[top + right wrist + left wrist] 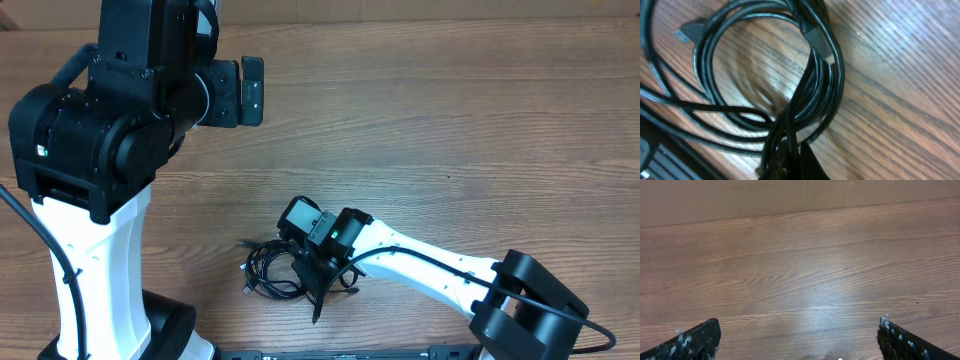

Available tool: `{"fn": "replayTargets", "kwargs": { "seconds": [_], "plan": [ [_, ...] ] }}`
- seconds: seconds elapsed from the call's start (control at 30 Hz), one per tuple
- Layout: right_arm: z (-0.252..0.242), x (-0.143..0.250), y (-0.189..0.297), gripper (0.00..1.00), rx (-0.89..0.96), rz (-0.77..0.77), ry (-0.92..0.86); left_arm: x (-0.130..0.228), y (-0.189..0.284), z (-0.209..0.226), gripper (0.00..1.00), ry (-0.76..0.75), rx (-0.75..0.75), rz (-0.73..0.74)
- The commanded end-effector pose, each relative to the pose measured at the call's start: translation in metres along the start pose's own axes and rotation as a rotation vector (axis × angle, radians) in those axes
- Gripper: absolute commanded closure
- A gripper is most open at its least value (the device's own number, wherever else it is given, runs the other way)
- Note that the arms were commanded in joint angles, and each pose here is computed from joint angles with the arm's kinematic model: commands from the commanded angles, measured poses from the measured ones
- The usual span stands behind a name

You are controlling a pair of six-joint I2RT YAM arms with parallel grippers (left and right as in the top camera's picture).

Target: Untangle cables

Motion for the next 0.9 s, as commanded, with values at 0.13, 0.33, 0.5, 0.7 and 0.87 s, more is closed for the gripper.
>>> {"fn": "replayTargets", "kwargs": {
  "seconds": [0.13,0.33,0.5,0.7,0.87],
  "plan": [
    [0.009,-0.063,0.156,0.96,0.114,-0.325,0.047,0.000,0.004,0.002,0.00,-0.025,-0.009,-0.015],
    [-0.016,-0.070,0.213,0.96,0.319,-0.439,0.032,0.000,0.004,0.002,0.00,-0.025,-0.009,-0.015],
    [-0.051,-0.068,0.220,0.96,0.364,-0.436,-0.056,0.000,0.004,0.002,0.00,-0.025,-0.009,-0.015],
    [-0.092,-0.058,0.226,0.00,0.336,-0.409,-0.177,0.000,0.004,0.002,0.00,-0.025,-0.009,-0.015],
    [-0.080,-0.051,0.200,0.01,0.122,-0.324,-0.154,0.000,0.004,0.002,0.00,-0.025,-0.006,-0.014]
  ]
}}
Point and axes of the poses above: each gripper's point midway between its finger pads, its own y axis back along the fingers, its own z axis along the line the jaws close on, x = y × z, the point moved 9 cm from there along y, back along the fingers, and after that the axes turned 8 degrees about y, right-handed, at the moved point
